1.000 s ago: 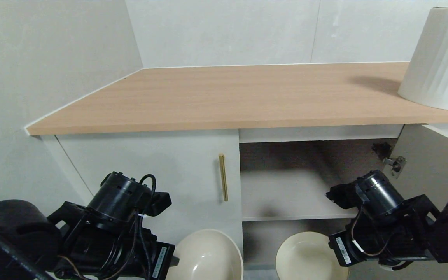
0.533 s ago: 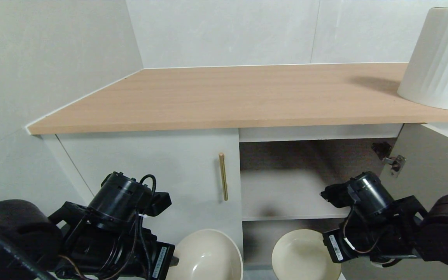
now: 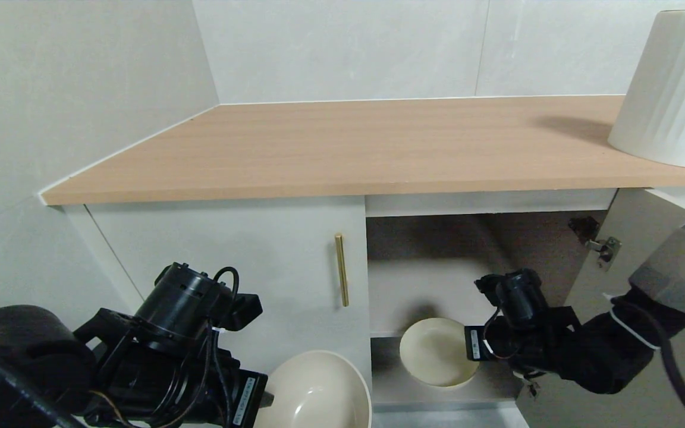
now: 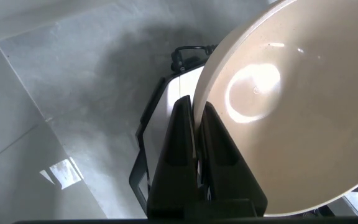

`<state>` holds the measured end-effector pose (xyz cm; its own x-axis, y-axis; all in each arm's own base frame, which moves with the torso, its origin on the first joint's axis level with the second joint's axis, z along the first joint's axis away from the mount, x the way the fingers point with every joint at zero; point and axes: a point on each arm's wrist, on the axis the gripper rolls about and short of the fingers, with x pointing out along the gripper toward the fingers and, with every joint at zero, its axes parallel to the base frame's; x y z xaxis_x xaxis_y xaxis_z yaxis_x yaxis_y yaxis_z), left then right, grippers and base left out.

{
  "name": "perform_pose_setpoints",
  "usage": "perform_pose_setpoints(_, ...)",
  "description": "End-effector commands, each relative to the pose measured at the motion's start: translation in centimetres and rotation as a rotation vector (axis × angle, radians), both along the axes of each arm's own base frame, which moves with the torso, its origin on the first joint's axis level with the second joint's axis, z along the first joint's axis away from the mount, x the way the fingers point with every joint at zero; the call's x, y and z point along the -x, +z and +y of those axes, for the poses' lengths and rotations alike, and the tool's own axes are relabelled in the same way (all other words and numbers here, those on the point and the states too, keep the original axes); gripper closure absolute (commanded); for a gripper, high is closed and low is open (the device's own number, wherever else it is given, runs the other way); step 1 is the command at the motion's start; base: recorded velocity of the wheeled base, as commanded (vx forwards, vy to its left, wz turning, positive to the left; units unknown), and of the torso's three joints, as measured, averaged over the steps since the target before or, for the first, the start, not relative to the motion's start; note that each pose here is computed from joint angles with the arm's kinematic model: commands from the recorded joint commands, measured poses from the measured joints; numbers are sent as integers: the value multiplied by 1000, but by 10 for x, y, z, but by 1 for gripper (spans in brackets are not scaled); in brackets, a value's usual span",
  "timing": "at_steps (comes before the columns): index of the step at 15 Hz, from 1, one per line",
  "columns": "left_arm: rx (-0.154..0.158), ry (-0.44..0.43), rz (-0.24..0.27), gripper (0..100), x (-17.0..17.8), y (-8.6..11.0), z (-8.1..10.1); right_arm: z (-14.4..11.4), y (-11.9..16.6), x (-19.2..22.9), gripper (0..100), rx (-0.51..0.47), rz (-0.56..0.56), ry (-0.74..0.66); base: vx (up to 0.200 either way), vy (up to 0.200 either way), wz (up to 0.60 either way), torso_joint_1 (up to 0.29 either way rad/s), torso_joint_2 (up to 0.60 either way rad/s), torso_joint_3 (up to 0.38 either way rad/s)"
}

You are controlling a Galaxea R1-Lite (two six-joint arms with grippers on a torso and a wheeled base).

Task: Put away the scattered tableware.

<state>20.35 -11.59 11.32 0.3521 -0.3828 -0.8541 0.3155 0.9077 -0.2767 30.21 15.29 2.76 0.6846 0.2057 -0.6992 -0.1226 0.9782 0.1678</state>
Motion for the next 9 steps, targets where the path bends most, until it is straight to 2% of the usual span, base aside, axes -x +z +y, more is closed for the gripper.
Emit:
perform_pose_setpoints(1, -2, 0, 4, 100, 0, -1, 0, -5, -41, -18, 100, 32, 11, -69, 0, 0, 0, 0, 0, 0)
perform_pose_setpoints(9, -7, -1, 13, 100, -1, -3, -1, -8, -37, -56, 100, 31, -100, -227, 0, 0, 0, 0, 0, 0)
